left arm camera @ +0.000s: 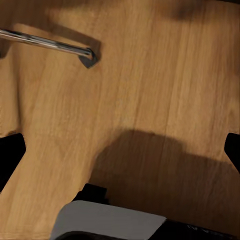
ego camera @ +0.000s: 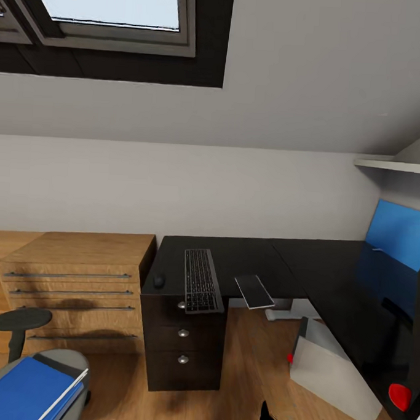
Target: In the bedroom, organize the workspace by keeping the computer under the desk, ensuring the monitor is on the desk, placing the keyboard on the desk next to the monitor, placing the mouse on the desk next to the keyboard, moving the folder from the swivel chair onto the desk next to the mouse, stacking the notebook on top of the folder with the pen on top of the notebook, and positioning the swivel chair next to the desk.
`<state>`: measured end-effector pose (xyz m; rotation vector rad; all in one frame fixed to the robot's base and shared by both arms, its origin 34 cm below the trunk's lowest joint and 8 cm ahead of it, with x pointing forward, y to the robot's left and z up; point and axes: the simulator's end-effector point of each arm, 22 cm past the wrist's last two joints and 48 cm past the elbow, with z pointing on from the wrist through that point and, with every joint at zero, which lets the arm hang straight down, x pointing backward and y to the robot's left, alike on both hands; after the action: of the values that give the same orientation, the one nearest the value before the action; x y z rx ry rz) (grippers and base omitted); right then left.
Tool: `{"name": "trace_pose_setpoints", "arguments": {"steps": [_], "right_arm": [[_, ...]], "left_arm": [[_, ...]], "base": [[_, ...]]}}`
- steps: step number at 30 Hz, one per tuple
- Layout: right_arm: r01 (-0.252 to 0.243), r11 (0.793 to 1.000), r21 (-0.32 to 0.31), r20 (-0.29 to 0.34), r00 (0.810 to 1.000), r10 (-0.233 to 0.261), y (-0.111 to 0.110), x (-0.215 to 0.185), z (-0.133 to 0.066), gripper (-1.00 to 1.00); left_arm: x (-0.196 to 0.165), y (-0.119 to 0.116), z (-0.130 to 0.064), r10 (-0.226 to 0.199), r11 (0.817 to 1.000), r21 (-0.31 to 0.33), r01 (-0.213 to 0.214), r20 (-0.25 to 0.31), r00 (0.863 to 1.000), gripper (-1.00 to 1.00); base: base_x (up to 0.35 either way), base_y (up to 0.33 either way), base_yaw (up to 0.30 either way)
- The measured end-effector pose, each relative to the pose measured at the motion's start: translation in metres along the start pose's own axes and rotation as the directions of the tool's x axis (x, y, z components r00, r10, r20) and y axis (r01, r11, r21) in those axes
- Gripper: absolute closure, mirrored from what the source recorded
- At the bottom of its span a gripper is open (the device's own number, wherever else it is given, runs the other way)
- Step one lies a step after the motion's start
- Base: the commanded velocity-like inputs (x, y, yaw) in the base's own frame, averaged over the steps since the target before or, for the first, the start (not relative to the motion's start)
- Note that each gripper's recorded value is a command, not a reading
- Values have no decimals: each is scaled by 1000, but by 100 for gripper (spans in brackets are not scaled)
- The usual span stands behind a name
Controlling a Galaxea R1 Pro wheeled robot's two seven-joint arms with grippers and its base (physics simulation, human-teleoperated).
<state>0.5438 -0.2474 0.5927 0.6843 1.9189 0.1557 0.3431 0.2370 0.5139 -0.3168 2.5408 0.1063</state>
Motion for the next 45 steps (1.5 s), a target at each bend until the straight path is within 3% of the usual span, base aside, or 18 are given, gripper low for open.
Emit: {"name": "trace_pose_setpoints", "arguments": {"steps": [2, 6, 17, 20, 31, 45], "right_arm": [[33, 999, 20, -9, 999, -33, -16, 0, -4, -100], [65, 997, 35, -18, 998, -64, -28, -2, -9, -100], [150, 988, -37, -25, 988, -151, -5, -11, -20, -100], [157, 987, -40, 6, 988, -156, 0, -20, -22, -100], [156, 987, -44, 10, 988, -156, 10, -34, -31, -100], [154, 987, -38, 5, 988, -154, 16, -49, -41, -100]], "left_arm": [[10, 1, -2, 6, 1000, -3, -6, -26, 1000, -100], [14, 0, 0, 15, 1000, -6, -16, -55, 998, -100], [4, -4, -6, 29, 1000, -5, -29, -80, 996, -100], [-1, -7, -11, 34, 999, -1, -34, -73, 997, -100], [-10, -6, -25, 35, 999, -9, -36, -77, 996, -100], [-21, -5, -44, 36, 999, -10, -36, -78, 996, -100]], "base": [[0, 0, 0], [0, 0, 0], [0, 0, 0], [0, 0, 0], [-14, 0, 69], [-323, -71, 86]]}}
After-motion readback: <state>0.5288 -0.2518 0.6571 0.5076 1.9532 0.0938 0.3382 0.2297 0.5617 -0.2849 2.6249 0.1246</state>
